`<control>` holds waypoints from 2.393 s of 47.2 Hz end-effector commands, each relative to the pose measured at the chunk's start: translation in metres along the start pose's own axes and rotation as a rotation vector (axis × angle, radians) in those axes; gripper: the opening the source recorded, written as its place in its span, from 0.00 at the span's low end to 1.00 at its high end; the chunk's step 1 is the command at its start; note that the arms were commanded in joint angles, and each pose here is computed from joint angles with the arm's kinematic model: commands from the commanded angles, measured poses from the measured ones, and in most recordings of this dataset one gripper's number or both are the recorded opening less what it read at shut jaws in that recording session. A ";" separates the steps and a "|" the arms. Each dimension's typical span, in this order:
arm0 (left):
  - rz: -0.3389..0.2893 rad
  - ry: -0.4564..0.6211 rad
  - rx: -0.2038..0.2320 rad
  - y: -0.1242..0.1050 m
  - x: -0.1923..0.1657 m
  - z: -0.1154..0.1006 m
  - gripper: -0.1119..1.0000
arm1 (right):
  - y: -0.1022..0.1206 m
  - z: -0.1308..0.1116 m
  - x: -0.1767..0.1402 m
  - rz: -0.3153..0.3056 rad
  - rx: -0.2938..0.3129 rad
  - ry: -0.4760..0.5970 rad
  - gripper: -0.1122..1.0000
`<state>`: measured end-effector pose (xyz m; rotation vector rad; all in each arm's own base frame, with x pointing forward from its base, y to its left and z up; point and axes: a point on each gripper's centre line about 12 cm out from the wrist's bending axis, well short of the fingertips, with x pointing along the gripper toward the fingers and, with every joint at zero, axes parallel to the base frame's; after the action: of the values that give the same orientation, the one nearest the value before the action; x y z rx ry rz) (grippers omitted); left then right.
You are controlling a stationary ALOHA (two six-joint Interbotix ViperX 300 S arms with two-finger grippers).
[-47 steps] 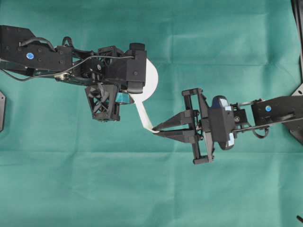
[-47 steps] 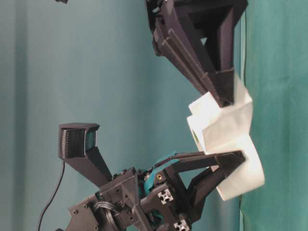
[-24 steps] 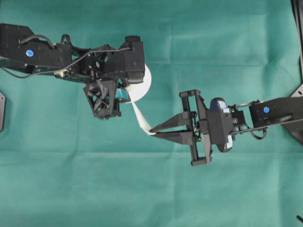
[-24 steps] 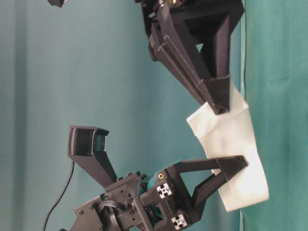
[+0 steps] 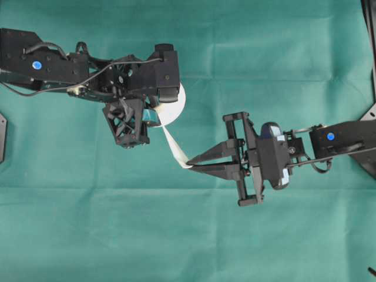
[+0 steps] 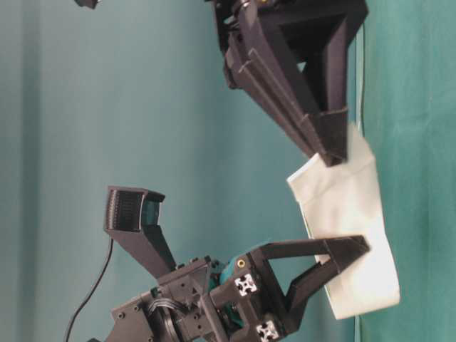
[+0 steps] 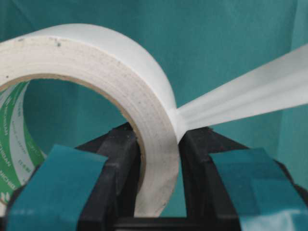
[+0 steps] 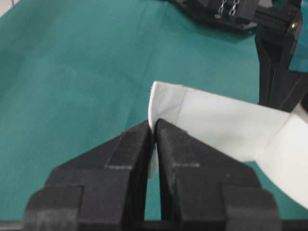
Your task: Peel off the duct tape with your right arm.
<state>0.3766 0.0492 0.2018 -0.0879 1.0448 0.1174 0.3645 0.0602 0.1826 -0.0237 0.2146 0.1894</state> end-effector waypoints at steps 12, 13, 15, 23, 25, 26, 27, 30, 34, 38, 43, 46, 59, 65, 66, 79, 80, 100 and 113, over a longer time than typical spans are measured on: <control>-0.001 0.037 0.022 -0.004 -0.019 -0.003 0.28 | 0.021 0.004 -0.008 0.063 -0.026 -0.015 0.03; -0.004 0.039 0.025 -0.005 -0.020 -0.004 0.28 | 0.020 0.004 -0.009 0.061 -0.026 -0.015 0.03; -0.009 0.045 0.039 -0.009 -0.020 -0.006 0.28 | 0.019 0.003 -0.010 0.058 -0.025 -0.015 0.03; -0.024 0.047 0.067 -0.020 -0.022 -0.009 0.28 | 0.015 0.001 -0.013 0.046 -0.022 -0.012 0.03; -0.028 0.045 0.073 -0.023 -0.023 -0.010 0.28 | 0.014 0.000 -0.014 0.045 -0.022 -0.011 0.02; -0.029 0.045 0.078 -0.025 -0.024 -0.010 0.28 | 0.013 0.000 -0.014 0.043 -0.021 -0.011 0.02; -0.032 0.044 0.082 -0.026 -0.024 -0.010 0.28 | 0.014 0.000 -0.014 0.044 -0.021 -0.011 0.02; -0.038 0.041 0.093 -0.031 -0.026 -0.010 0.28 | 0.013 0.000 -0.014 0.040 -0.019 -0.009 0.02; -0.046 0.035 0.107 -0.037 -0.028 -0.010 0.28 | 0.012 0.000 -0.014 0.039 -0.018 -0.011 0.02; -0.052 0.033 0.118 -0.041 -0.029 -0.012 0.28 | 0.012 -0.002 -0.015 0.037 -0.018 -0.004 0.02; -0.054 0.035 0.118 -0.041 -0.029 -0.013 0.28 | 0.009 -0.004 -0.016 0.031 -0.016 0.002 0.02; -0.054 0.035 0.118 -0.041 -0.029 -0.013 0.28 | 0.008 -0.005 -0.016 0.028 -0.017 0.005 0.02; -0.056 0.040 0.122 -0.043 -0.029 -0.014 0.28 | -0.019 -0.010 -0.026 -0.051 0.001 0.016 0.02; -0.057 0.044 0.129 -0.044 -0.028 -0.017 0.28 | -0.028 -0.007 -0.035 -0.078 0.006 0.004 0.02; -0.057 0.046 0.131 -0.044 -0.027 -0.017 0.28 | -0.028 -0.006 -0.036 -0.080 0.008 0.000 0.01; -0.060 -0.063 0.164 -0.044 -0.026 -0.010 0.28 | -0.033 0.003 -0.051 -0.100 0.007 -0.037 0.02; -0.060 -0.075 0.167 -0.045 -0.025 -0.008 0.28 | -0.033 0.002 -0.051 -0.100 0.009 -0.034 0.02; -0.063 -0.156 0.164 -0.050 -0.013 0.028 0.28 | -0.033 0.001 -0.052 -0.100 0.009 -0.031 0.02; -0.062 -0.098 0.167 -0.054 0.022 0.035 0.28 | -0.032 -0.004 -0.054 -0.100 0.012 -0.017 0.02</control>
<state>0.4139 0.0017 0.1865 0.0317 0.9984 -0.0216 0.3170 0.0188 0.1816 -0.0240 0.2307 0.0916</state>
